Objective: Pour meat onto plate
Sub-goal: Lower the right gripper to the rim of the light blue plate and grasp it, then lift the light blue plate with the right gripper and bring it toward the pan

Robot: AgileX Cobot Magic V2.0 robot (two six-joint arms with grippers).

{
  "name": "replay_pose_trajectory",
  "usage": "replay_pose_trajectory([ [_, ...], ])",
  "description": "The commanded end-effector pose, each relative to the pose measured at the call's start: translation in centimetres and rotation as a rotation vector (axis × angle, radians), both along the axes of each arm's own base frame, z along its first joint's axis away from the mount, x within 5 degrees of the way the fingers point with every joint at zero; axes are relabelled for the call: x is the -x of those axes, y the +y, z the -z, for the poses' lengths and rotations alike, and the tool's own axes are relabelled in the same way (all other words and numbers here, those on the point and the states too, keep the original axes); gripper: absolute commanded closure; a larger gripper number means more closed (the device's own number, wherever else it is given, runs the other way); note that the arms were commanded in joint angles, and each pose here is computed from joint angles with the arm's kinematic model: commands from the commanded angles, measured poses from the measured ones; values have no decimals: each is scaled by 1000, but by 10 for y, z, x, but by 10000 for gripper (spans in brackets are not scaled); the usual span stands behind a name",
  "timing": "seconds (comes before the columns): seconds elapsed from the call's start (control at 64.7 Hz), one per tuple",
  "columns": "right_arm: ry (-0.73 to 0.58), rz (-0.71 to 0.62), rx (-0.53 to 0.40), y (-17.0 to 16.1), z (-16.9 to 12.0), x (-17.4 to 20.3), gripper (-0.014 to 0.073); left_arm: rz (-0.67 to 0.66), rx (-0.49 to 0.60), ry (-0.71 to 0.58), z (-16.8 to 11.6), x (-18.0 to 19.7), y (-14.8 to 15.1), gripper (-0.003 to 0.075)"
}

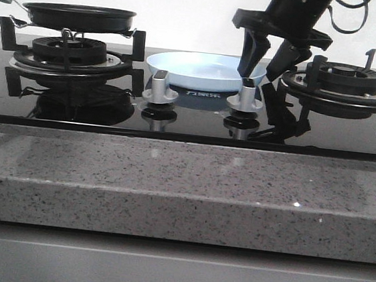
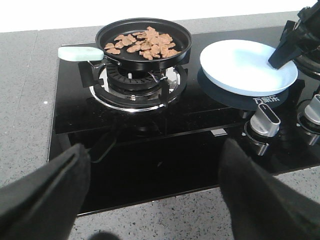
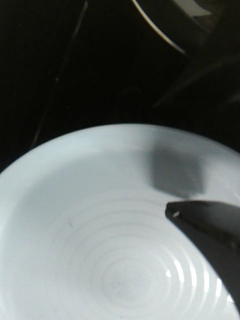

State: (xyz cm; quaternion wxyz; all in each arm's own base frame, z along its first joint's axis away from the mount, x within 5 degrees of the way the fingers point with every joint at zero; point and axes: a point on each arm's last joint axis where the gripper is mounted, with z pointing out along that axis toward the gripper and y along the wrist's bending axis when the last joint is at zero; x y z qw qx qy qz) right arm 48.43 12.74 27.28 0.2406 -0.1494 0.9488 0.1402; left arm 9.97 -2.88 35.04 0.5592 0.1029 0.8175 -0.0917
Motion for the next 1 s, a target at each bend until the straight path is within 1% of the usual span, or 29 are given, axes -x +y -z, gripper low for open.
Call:
replay_pose_trajectory([
  [0.0,-90,-8,-46,1,-38,8,288,4,30,-90,-15,-2,-1,188],
  [0.402,-97,-6,-48,1,-38,7,664,4,30,-90,-15,-2,-1,188],
  [0.495,-116,0,-55,1,-42,7,662,4,30,-90,-15,-2,-1,188],
  [0.603,-157,42,-99,-3,-61,12,662,4,30,-90,-15,-2,-1,188],
  [0.665,-183,42,-110,-4,-74,18,662,4,30,-89,-15,-2,-1,188],
  [0.835,-253,32,-151,-7,-117,44,662,4,30,-89,-15,-2,-1,188],
  [0.943,-272,7,-172,-8,-132,66,662,4,30,-89,-15,-2,-1,188],
  [0.989,-271,-14,-172,-9,-132,76,662,4,30,-89,-15,-2,-1,188],
])
